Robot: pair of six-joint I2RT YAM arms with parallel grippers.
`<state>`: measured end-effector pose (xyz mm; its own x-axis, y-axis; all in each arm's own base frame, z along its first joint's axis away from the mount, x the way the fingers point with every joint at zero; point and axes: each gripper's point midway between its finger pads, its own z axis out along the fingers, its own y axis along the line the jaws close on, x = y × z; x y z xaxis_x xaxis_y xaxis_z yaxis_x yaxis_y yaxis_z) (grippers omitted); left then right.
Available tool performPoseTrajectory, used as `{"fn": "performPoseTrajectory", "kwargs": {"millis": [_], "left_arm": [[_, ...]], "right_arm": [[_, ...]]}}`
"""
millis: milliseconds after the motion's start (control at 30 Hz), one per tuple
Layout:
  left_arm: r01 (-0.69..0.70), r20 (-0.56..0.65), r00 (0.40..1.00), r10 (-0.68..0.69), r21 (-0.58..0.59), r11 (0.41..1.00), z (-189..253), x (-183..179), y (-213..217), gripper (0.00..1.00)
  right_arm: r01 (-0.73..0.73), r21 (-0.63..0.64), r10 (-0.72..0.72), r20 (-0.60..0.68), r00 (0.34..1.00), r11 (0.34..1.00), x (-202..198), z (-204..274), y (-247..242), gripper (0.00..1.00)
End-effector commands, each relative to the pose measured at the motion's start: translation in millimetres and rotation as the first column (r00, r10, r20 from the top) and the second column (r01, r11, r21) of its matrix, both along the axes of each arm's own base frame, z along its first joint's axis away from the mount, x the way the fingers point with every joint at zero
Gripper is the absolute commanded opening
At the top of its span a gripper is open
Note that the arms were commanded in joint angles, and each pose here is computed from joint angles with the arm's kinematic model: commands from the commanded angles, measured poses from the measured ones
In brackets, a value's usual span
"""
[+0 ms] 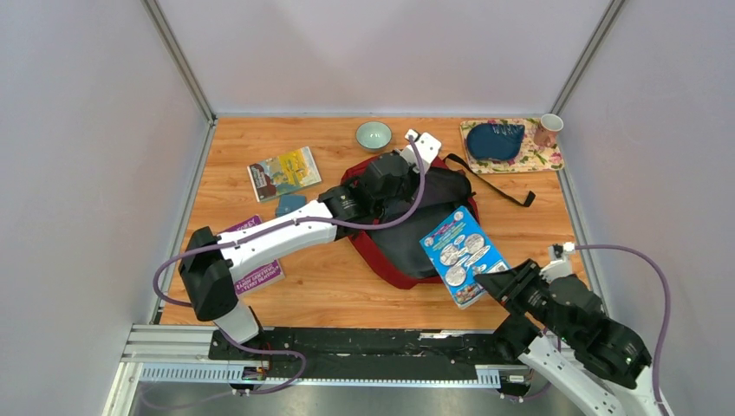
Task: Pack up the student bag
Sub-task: Place the book in the student bag.
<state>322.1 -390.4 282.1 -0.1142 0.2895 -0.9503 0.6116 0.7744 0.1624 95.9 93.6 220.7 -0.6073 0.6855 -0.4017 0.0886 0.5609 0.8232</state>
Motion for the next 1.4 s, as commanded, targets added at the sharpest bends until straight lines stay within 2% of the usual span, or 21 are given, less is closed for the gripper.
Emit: {"fn": "performPoseTrajectory", "kwargs": {"millis": [0,133,167,200,233,300,433,567,733,800,933,1033,1167,1367], "left_arm": [[0.039,0.177,0.984,-0.012,-0.147,0.988,72.8,-10.3,-0.2,0.0],[0.081,0.239,0.971,-0.03,-0.208,0.975,88.4,-28.9,3.8,0.0],[0.093,0.242,0.97,-0.038,-0.22,0.971,90.7,-31.7,4.7,0.0],[0.109,0.242,0.969,-0.053,-0.224,0.969,89.9,-35.7,5.2,0.0],[0.114,0.242,0.969,-0.058,-0.223,0.968,89.3,-37.4,5.7,0.0],[0.13,0.244,0.967,-0.074,-0.224,0.966,85.6,-43.1,8.7,0.0],[0.157,0.245,0.965,-0.091,-0.264,0.952,83.2,-54.5,16.0,0.0],[0.16,0.239,0.966,-0.093,-0.277,0.947,83.2,-58.0,20.7,0.0],[0.176,0.217,0.969,-0.117,-0.276,0.945,77.9,-61.0,17.1,0.0],[0.185,0.208,0.97,-0.129,-0.279,0.942,77.4,-62.5,14.7,0.0],[0.202,0.193,0.969,-0.152,-0.277,0.939,77.9,-65.1,10.8,0.0],[0.226,0.182,0.967,-0.181,-0.27,0.936,76.5,-68.3,6.4,0.0],[0.253,0.154,0.963,-0.22,-0.248,0.935,71.4,-72.7,2.0,0.0],[0.282,0.097,0.959,-0.265,-0.276,0.919,62.2,-82.0,-3.9,0.0]], "right_arm": [[-0.063,0.179,0.06,0.02,0.998,0.982,12.2,15.9,38.0,0.0],[-0.058,0.264,0.063,-0.01,0.998,0.963,34.9,5.3,67.5,0.0],[-0.085,0.327,0.074,0.047,0.996,0.941,41.3,21.4,77.5,0.0],[-0.081,0.338,0.069,0.048,0.996,0.938,47.0,17.2,82.2,0.0],[-0.06,0.34,0.058,0.015,0.998,0.938,53.6,4.3,87.3,0.0],[-0.043,0.37,0.027,0.049,0.998,0.928,66.9,9.0,92.3,0.0],[0.04,0.437,-0.026,-0.039,0.999,0.899,88.2,-7.8,100.4,0.0],[0.078,0.534,-0.09,-0.003,0.996,0.842,110.5,-1.6,102.9,0.0],[0.152,0.53,-0.122,-0.093,0.988,0.834,135.6,-22.1,107.4,0.0],[0.15,0.556,-0.137,-0.066,0.988,0.817,144.0,-15.1,109.0,0.0],[0.176,0.55,-0.131,-0.12,0.984,0.817,164.7,-29.1,122.9,0.0],[0.165,0.598,-0.132,-0.1,0.986,0.784,177.1,-19.2,130.7,0.0],[0.184,0.611,-0.17,-0.081,0.982,0.77,201.5,-23.2,138.0,0.0],[0.184,0.626,-0.21,-0.033,0.977,0.758,232.2,-22.9,149.5,0.0]]}}
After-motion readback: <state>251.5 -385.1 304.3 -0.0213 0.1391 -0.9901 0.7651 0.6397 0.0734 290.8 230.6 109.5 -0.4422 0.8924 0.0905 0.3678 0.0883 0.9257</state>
